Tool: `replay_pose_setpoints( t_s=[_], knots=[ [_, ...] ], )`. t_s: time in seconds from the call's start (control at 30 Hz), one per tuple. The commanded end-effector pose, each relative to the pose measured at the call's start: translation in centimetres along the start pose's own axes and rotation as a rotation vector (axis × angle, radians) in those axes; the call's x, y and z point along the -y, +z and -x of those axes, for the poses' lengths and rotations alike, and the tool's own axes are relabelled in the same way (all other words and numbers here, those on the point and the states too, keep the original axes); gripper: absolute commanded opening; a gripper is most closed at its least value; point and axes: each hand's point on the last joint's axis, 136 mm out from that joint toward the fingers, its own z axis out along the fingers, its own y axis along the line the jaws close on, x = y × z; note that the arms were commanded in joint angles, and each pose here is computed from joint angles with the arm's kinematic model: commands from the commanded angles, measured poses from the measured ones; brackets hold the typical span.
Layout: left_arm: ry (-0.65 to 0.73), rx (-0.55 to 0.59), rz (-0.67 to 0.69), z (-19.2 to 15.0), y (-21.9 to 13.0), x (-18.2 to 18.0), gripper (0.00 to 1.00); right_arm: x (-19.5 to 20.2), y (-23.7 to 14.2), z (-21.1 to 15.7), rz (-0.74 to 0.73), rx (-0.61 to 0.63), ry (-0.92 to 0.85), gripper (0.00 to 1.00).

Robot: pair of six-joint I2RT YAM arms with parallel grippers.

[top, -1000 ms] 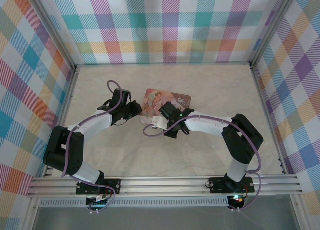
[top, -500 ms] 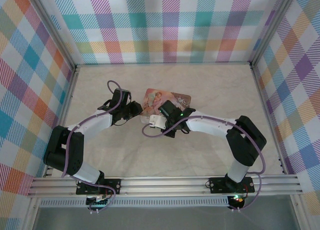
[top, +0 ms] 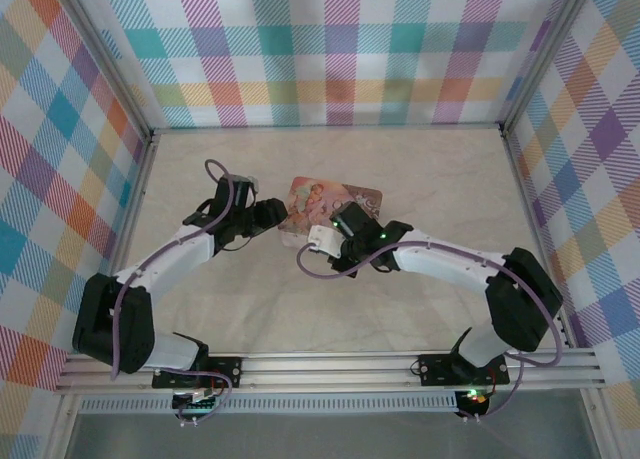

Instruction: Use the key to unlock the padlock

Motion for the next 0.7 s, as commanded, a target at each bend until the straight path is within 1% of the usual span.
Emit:
replay_pose_setpoints(
  t_s=[0.0, 0.1, 0.13, 0.2, 0.37, 0.47, 0.57, 0.6, 0.67],
  knots=[
    [0.017, -0.063, -0.068, -1.6, -1.4, 0.9, 0.55, 0.2, -1.7, 0.9, -0.022, 0.065, 0.075, 0.0],
    [0.03, -0.12, -0.126, -3.0, -2.1, 1.7, 0.55, 0.9, -2.9, 0.7, -0.041, 0.089, 0.136, 0.0],
    [0.024, -0.162, -0.119, -4.0, -2.3, 1.3, 0.55, 1.2, -3.3, 0.6, -0.048, 0.093, 0.157, 0.0],
    [0.032, -0.206, -0.14, -5.3, -2.7, 1.5, 0.55, 1.8, -4.2, 0.3, -0.063, 0.104, 0.203, 0.0],
    [0.053, -0.265, -0.171, -7.9, -3.5, 2.0, 0.56, 3.7, -6.2, -1.1, -0.115, 0.11, 0.34, 0.0],
    [0.076, -0.29, -0.169, -9.3, -3.4, 2.2, 0.56, 5.4, -7.3, -2.8, -0.163, 0.089, 0.462, 0.0],
    [0.095, -0.311, -0.179, -10.5, -3.2, 2.7, 0.56, 7.1, -8.2, -5.1, -0.202, 0.055, 0.588, 0.0],
    [0.102, -0.316, -0.184, -10.9, -3.2, 2.9, 0.56, 7.6, -8.5, -5.9, -0.217, 0.044, 0.655, 0.0],
    [0.119, -0.326, -0.194, -11.5, -3.1, 3.4, 0.56, 8.4, -8.9, -7.6, -0.245, 0.008, 0.724, 0.0]
  ],
)
